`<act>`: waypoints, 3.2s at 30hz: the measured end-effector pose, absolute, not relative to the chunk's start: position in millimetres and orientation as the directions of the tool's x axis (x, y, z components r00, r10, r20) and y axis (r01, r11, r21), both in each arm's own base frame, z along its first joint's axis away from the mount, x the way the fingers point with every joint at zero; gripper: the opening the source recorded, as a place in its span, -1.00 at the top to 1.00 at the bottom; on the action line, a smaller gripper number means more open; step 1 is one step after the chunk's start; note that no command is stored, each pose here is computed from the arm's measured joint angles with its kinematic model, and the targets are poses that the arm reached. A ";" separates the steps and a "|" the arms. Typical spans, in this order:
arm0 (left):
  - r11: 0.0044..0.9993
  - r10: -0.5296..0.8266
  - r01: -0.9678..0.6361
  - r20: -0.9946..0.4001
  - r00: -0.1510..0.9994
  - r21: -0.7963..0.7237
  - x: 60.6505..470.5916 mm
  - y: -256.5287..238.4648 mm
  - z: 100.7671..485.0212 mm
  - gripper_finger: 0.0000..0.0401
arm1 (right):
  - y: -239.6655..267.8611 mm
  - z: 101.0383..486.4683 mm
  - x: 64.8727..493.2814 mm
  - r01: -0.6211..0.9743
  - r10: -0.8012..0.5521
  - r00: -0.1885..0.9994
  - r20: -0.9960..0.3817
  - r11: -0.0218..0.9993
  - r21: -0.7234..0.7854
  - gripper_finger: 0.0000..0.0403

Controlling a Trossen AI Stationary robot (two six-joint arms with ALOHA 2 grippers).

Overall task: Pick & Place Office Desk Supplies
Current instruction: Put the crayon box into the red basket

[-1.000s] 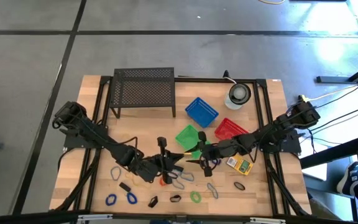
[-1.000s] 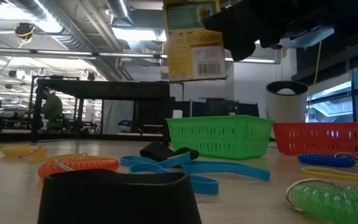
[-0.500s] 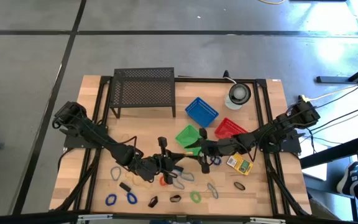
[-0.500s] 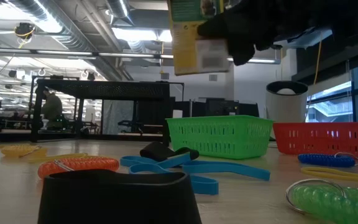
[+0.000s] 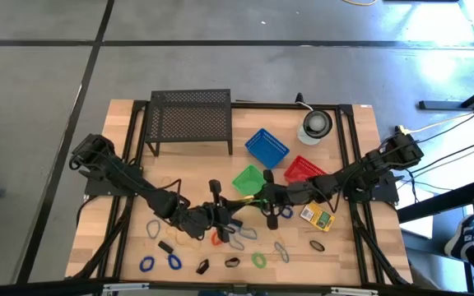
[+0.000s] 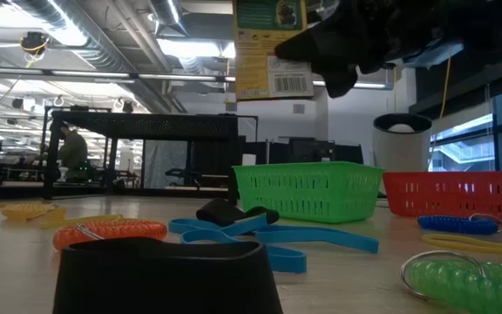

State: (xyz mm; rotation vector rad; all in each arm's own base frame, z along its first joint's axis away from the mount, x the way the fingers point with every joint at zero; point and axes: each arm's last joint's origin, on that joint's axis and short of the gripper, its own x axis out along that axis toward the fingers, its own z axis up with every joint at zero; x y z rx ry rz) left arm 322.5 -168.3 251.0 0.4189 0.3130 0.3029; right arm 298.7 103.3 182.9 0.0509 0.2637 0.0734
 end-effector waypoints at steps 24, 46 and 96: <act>0.878 0.411 -0.323 -0.211 0.887 0.352 320.6 -168.6 251.6 0.12 | 88.1 214.8 265.8 0.050 -0.011 0.922 -0.388 0.995 0.092 0.82; 0.884 0.428 -0.331 -0.285 0.858 0.329 316.4 -166.0 240.8 0.05 | 46.1 219.8 147.5 0.617 -0.139 0.411 -0.901 0.770 0.163 0.82; 0.805 0.494 -0.312 -0.278 0.824 0.505 314.4 -163.0 238.1 0.05 | 36.8 263.8 206.3 0.743 -0.211 0.243 -0.947 0.668 0.042 0.14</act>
